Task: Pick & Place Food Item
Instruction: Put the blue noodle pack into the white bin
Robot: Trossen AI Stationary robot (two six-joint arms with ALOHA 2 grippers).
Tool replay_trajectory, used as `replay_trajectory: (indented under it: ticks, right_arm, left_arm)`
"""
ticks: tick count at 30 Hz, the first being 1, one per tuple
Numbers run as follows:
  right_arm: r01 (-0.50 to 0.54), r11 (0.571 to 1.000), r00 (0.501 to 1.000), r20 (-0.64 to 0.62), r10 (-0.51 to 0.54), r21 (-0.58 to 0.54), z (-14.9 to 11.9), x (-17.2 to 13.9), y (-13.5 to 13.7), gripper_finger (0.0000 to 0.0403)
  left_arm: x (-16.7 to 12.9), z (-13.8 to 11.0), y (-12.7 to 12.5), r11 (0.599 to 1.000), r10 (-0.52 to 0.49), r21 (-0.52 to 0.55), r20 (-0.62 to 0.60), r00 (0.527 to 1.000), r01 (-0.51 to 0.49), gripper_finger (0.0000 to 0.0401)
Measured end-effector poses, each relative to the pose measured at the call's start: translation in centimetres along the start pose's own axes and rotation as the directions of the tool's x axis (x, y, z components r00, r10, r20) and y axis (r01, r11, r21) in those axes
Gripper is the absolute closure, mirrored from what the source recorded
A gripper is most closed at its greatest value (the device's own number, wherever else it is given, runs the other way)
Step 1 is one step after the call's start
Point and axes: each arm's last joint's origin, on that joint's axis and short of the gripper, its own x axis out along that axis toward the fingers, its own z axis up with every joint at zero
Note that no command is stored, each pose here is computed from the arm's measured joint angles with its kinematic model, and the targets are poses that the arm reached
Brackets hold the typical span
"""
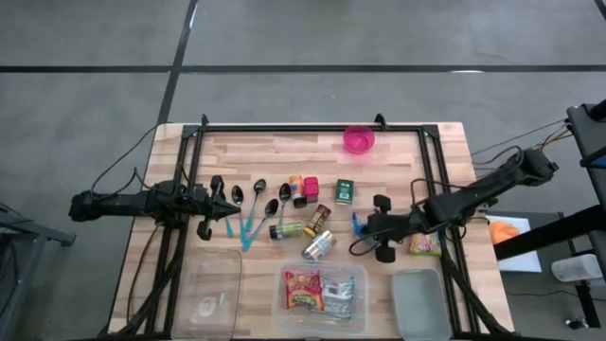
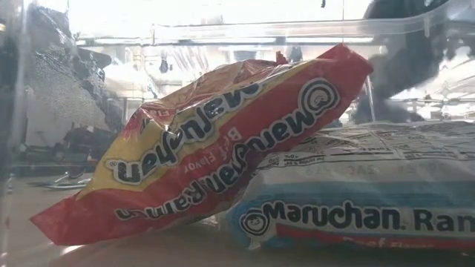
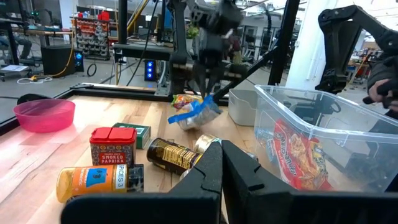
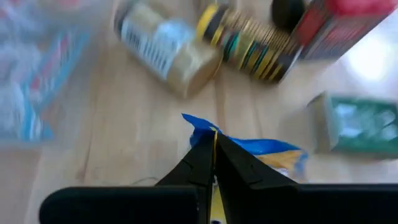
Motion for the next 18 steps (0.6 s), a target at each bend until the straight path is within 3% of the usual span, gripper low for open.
replay_trajectory:
  ticks: [9, 12, 18]
  right_arm:
    - [-0.03, 0.999, 0.967, 0.255, 0.022, 0.028, 3.7, -4.5, -0.5, 0.0391]
    - [-0.068, 0.997, 0.924, 0.378, 0.05, 0.034, 4.7, -6.2, -0.7, 0.0391]
    - [-0.232, 0.973, 0.789, 0.585, 0.189, -0.002, 6.3, -9.2, -0.9, 0.0391]
  left_arm:
    - [0.0, 0.0, 0.0, 1.0, 0.0, 0.0, 0.0, 1.0, 0.0, 0.0401]
    - [0.0, 0.0, 0.0, 1.0, 0.0, 0.0, 0.0, 1.0, 0.0, 0.0401]
    - [0.0, 0.0, 0.0, 1.0, 0.0, 0.0, 0.0, 1.0, 0.0, 0.0401]
